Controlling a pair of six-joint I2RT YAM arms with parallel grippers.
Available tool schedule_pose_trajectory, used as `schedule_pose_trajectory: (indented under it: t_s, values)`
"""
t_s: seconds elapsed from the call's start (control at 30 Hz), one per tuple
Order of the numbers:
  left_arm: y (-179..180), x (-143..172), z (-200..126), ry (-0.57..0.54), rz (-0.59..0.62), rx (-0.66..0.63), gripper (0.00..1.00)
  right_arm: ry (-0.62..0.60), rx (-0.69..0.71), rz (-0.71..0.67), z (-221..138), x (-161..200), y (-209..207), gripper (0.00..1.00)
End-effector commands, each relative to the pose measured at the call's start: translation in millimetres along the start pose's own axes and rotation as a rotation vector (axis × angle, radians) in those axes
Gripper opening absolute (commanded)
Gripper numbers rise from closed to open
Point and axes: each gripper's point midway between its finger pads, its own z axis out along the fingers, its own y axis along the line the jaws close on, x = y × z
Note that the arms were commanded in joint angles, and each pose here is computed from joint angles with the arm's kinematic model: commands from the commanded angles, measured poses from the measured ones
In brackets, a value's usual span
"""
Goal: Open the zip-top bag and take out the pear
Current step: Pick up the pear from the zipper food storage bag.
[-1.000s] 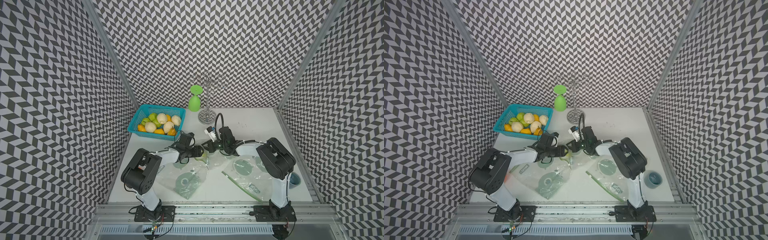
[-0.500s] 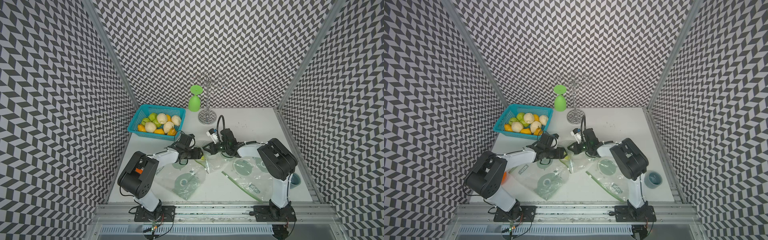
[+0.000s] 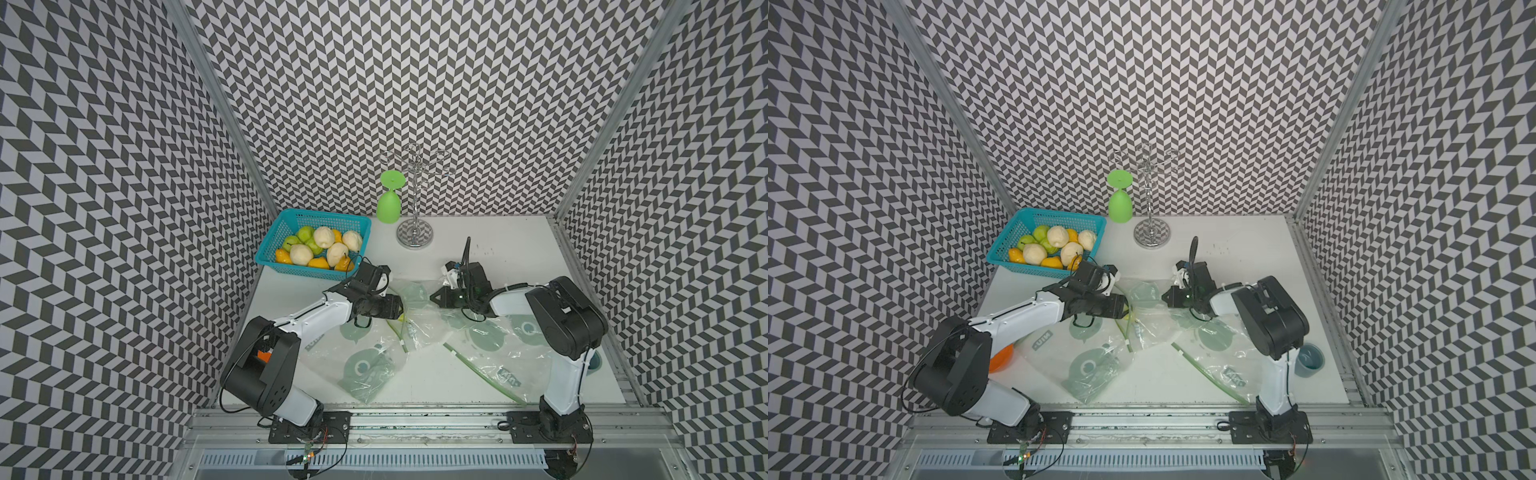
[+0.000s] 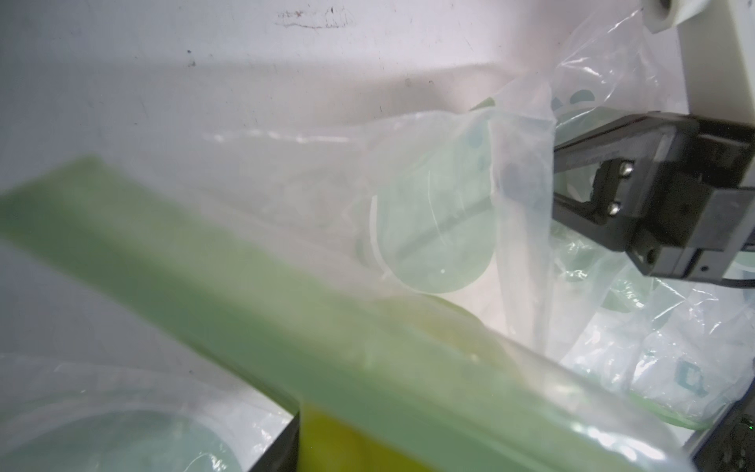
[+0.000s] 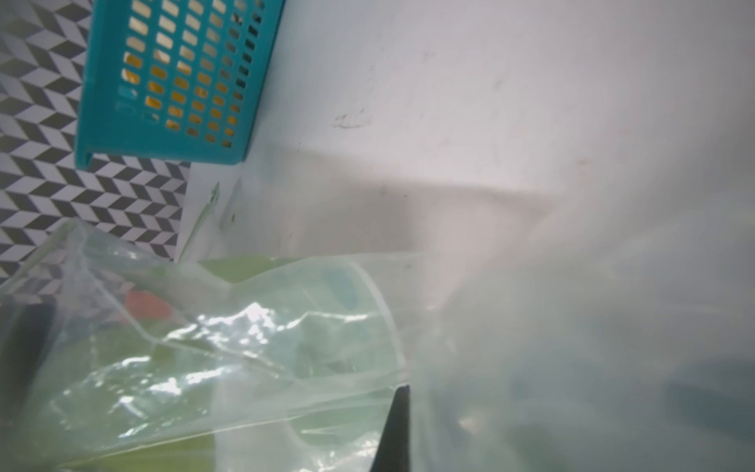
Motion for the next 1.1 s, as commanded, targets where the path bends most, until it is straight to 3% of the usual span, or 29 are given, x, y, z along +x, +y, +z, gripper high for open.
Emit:
schedule_pose_trajectory:
  t_s: [0.0,0.3,0.5,0.67,0.8,1.07]
  values:
    - [2,-7,-17,-0.013,0.039,-0.055,0.47,0.026,0.313,0.172,-19,30,-83,0.0]
    - [14,12,21,0.084,0.061,-0.144,0.55,-0.018,0.309,0.185,-31,17,-88,0.0]
    - [23,18,30,0.099,0.071,-0.216,0.84,-0.011,0.303,0.175,-30,17,-87,0.0]
    - [31,16,17,0.076,0.073,-0.275,0.91,-0.006,0.301,0.172,-28,17,-87,0.0]
    - [38,14,9,0.052,0.061,-0.312,0.89,-0.007,0.294,0.169,-27,14,-86,0.0]
    - [29,10,-1,0.012,0.045,-0.256,0.57,0.0,0.295,0.167,-26,14,-87,0.0]
